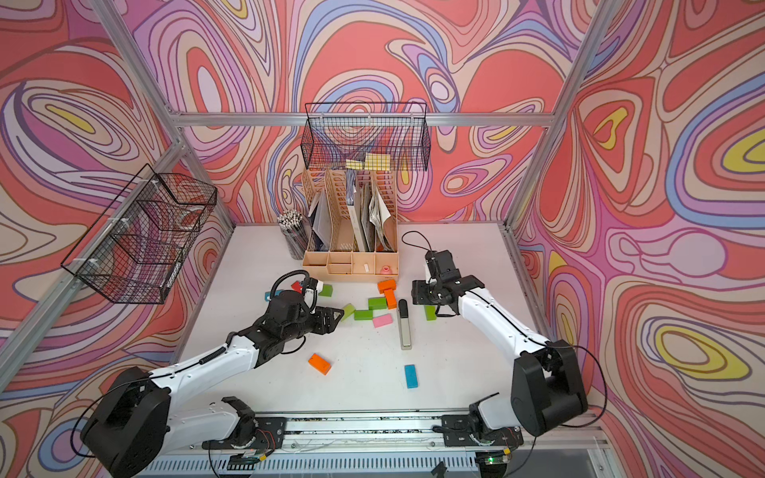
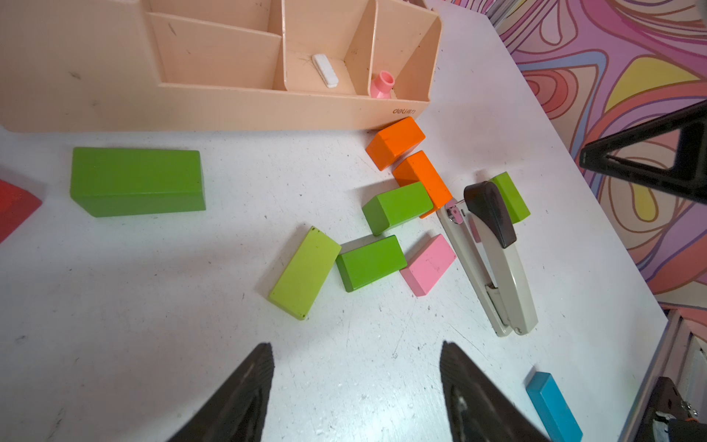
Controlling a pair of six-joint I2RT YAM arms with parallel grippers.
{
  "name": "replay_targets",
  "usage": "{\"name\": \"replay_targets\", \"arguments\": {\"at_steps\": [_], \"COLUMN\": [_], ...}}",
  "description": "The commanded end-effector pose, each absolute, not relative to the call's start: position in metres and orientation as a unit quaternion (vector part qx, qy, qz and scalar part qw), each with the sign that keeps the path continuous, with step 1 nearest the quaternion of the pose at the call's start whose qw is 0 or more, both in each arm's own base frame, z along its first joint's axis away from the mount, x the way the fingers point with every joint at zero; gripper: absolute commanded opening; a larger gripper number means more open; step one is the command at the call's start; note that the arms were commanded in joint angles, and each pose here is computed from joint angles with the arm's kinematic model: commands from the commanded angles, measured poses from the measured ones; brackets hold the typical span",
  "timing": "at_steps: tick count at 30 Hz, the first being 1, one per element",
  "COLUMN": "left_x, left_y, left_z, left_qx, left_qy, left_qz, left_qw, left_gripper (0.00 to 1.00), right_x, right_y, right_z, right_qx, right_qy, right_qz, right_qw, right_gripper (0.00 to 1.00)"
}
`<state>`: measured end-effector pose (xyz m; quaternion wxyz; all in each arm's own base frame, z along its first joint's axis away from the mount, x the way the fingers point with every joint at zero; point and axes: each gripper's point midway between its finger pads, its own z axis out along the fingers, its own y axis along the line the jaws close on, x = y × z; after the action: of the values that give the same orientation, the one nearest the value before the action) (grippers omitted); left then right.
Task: Assemble the letter c with building blocks
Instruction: Pick up the building block from the center of the board.
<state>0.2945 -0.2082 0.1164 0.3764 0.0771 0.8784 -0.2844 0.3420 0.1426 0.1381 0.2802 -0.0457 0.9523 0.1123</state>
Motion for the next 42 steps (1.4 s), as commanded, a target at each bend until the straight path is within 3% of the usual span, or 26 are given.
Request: {"name": "replay_targets", "arguments": {"at_steps": [1, 4, 14, 32, 42], "left_x": [0.293, 0.293, 0.294, 0.295, 0.288], "left_y": [-0.205, -0.202, -0.191, -0.185, -0.182], "left_z": [0.119, 0.119, 0.123, 0.125, 0.109], "left_qx": [0.072, 0.072, 0.055, 0.046, 0.047], "left_qy": [0.877, 0.878, 0.880, 0.880, 0.889], "left_qz": [-0.280, -0.273, -0.252, -0.241, -0.235], "left_qw": [0.384, 0.387, 0.399, 0.407, 0.391], "left_gripper": [0.72, 0.73, 0.73, 0.73, 0.72], "right_x": [0.348, 0.349, 0.356, 0.365, 0.370], "right_y": [0.167, 0.189, 0.255, 0.279, 0.278], "right_z": [0.155, 0.152, 0.123, 0.071, 0.058], "right_qx": [-0.013, 0.000, 0.025, 0.028, 0.038], "right_qy": [0.946, 0.946, 0.948, 0.961, 0.961], "right_qz": [0.105, 0.090, 0.080, 0.080, 0.069], "right_qw": [0.305, 0.312, 0.307, 0.265, 0.264], "right_gripper": [0.77, 0.83, 0.81, 0.81, 0.86]}}
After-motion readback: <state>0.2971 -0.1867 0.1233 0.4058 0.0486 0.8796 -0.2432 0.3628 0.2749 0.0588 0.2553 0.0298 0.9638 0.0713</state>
